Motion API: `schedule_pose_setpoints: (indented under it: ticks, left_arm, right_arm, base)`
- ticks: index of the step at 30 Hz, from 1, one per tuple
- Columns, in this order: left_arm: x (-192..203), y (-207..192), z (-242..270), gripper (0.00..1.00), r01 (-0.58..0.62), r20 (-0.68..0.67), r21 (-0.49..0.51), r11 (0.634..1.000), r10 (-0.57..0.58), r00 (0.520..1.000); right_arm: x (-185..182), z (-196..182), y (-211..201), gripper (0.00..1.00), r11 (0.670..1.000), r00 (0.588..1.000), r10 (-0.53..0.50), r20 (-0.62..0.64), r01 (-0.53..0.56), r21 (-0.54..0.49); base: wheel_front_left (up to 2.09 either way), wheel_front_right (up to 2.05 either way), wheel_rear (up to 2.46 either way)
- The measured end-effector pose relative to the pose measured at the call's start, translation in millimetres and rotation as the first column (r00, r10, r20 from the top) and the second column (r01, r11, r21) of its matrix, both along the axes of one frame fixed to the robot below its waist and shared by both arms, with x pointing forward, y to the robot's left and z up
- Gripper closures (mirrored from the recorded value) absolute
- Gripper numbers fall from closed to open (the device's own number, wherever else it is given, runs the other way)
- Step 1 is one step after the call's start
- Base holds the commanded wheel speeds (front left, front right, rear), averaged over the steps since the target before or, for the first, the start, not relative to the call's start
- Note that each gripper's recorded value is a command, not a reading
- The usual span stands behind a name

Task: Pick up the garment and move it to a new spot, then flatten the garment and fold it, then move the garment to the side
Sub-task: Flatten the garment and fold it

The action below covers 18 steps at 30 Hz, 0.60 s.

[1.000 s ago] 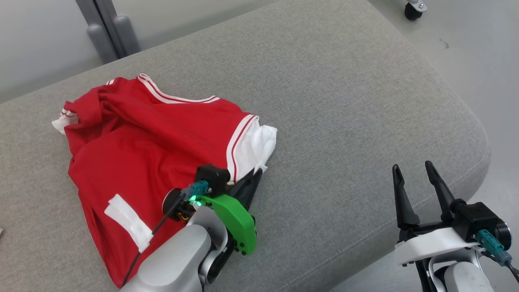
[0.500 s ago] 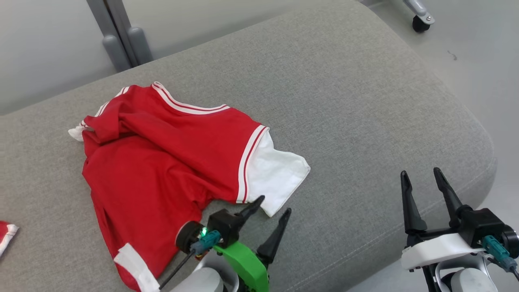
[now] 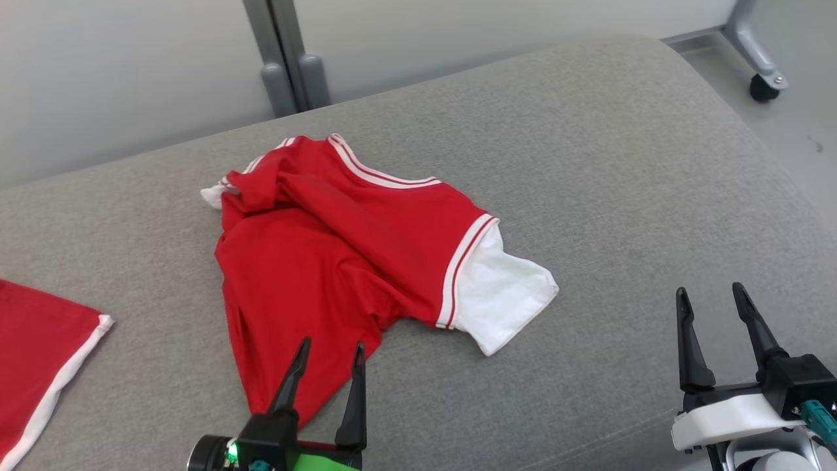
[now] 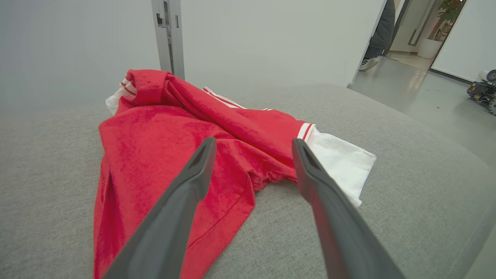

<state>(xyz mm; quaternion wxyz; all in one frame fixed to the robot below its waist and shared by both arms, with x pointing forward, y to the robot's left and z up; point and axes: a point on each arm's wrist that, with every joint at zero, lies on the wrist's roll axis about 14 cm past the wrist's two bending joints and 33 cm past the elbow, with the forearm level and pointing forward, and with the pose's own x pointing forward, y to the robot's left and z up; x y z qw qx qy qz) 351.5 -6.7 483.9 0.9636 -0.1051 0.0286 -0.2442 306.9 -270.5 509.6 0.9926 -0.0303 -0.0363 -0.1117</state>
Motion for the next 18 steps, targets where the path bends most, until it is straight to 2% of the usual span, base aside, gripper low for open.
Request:
schedule_pose_setpoints:
  ticks: [4,10,18]
  left_arm:
    - [-3.9,41.0,-2.3,0.0,-0.143,0.007,0.031,0.989,0.143,0.99]
    - [-13.0,98.6,-2.1,0.0,-0.319,0.035,0.077,0.945,0.317,0.948]
    - [-32.1,132.8,-2.7,0.0,-0.388,0.052,0.097,0.917,0.384,0.922]
  right_arm:
    - [10.6,-2.0,18.1,0.0,0.998,0.998,0.064,-0.005,-0.064,-0.005]
    - [27.3,-1.2,43.1,0.0,0.989,0.989,0.151,0.004,-0.151,0.003]
    - [33.3,-6.0,68.9,0.0,0.973,0.973,0.232,-0.004,-0.232,0.015]
  base:
    - [0.0,0.0,0.0]
    - [0.0,0.0,0.0]
    - [0.0,0.0,0.0]
